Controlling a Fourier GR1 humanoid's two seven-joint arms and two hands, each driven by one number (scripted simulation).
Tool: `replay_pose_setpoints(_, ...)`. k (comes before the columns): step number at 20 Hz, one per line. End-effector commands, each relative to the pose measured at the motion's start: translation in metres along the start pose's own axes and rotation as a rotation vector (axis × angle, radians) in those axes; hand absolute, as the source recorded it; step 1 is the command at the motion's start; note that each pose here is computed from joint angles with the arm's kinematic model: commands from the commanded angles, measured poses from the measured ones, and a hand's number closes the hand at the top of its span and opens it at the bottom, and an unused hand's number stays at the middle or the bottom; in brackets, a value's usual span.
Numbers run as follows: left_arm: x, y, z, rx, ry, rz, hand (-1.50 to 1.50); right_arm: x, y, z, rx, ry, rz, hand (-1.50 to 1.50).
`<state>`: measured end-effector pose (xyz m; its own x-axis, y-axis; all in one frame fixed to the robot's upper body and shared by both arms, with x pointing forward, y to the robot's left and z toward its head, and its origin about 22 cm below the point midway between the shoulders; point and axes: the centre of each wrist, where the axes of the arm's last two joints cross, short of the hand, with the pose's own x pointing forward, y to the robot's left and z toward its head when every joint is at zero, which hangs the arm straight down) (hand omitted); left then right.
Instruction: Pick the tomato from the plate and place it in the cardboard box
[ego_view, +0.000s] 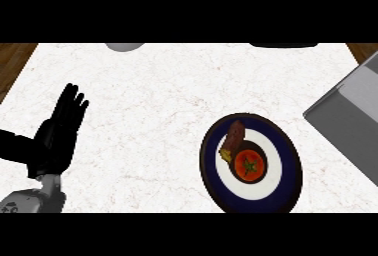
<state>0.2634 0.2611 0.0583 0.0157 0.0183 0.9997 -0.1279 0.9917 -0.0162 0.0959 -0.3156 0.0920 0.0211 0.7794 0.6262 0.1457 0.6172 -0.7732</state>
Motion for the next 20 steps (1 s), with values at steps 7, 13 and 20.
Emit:
replay_pose_setpoints(7,0.002,-0.013,0.011,-0.034,0.007,0.007,0.0,0.088,0.018,-0.002,0.082,-0.016,-0.052,-1.5)
replay_pose_setpoints(13,0.002,0.008,0.001,-0.038,0.01,0.006,0.0,0.091,0.036,-0.021,0.095,0.084,0.016,-1.5)
replay_pose_setpoints(20,0.013,-0.002,0.003,0.002,-0.005,0.0,0.0,0.112,0.074,-0.033,0.143,0.102,-0.023,-1.5)
